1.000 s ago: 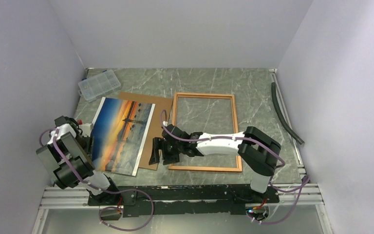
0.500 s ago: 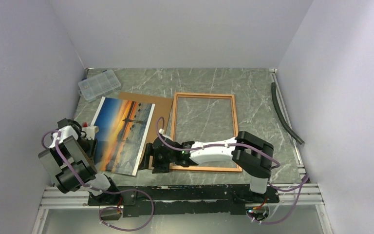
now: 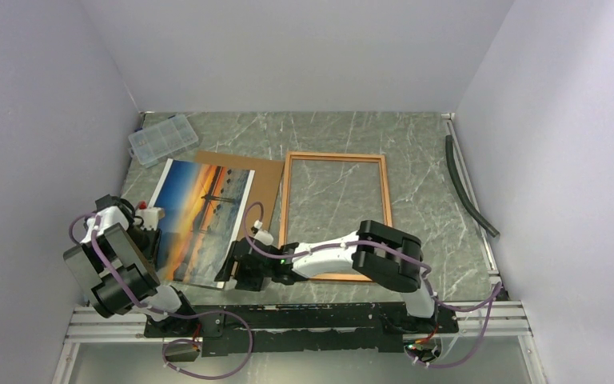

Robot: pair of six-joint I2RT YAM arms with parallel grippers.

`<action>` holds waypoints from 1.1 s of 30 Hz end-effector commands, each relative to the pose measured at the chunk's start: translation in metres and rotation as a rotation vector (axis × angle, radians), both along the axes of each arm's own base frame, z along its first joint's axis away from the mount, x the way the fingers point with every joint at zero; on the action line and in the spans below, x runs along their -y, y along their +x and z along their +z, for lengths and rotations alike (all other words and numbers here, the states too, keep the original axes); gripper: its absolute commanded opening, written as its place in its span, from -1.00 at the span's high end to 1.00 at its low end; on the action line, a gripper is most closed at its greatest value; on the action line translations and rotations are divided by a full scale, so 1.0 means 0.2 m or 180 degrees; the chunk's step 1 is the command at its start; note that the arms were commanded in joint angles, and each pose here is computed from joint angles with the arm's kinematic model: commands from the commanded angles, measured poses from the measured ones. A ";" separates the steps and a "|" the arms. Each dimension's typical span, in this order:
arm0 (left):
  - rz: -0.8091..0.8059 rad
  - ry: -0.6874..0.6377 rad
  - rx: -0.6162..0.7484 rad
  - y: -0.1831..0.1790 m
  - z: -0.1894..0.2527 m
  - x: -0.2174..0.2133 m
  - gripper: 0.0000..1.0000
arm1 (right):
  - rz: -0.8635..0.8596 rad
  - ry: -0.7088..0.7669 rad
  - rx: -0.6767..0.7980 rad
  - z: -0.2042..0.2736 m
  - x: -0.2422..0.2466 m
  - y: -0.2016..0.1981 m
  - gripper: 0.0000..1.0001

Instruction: Put the photo into the frame

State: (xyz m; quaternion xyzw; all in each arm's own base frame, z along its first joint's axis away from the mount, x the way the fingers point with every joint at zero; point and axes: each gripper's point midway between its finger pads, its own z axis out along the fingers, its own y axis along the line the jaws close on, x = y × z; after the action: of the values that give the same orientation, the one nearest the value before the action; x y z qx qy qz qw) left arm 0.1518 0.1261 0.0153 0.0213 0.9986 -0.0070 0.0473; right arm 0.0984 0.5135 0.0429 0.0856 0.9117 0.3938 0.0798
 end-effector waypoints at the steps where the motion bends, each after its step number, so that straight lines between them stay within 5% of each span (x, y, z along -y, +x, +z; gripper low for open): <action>1: -0.0124 -0.0039 0.0108 0.00 0.02 0.03 0.20 | -0.0216 0.0215 0.0133 0.09 -0.11 0.04 -0.36; 33: -0.0291 -0.0083 0.0020 -0.05 0.01 0.06 0.31 | -0.0373 0.0920 0.0609 0.24 -0.27 0.14 -0.10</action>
State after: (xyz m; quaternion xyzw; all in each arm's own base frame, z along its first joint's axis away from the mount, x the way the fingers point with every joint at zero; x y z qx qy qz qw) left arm 0.1436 0.1194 0.0165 0.0494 0.9975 -0.0127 0.0496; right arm 0.1191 0.5616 0.0769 0.1074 0.8456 0.4971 0.1619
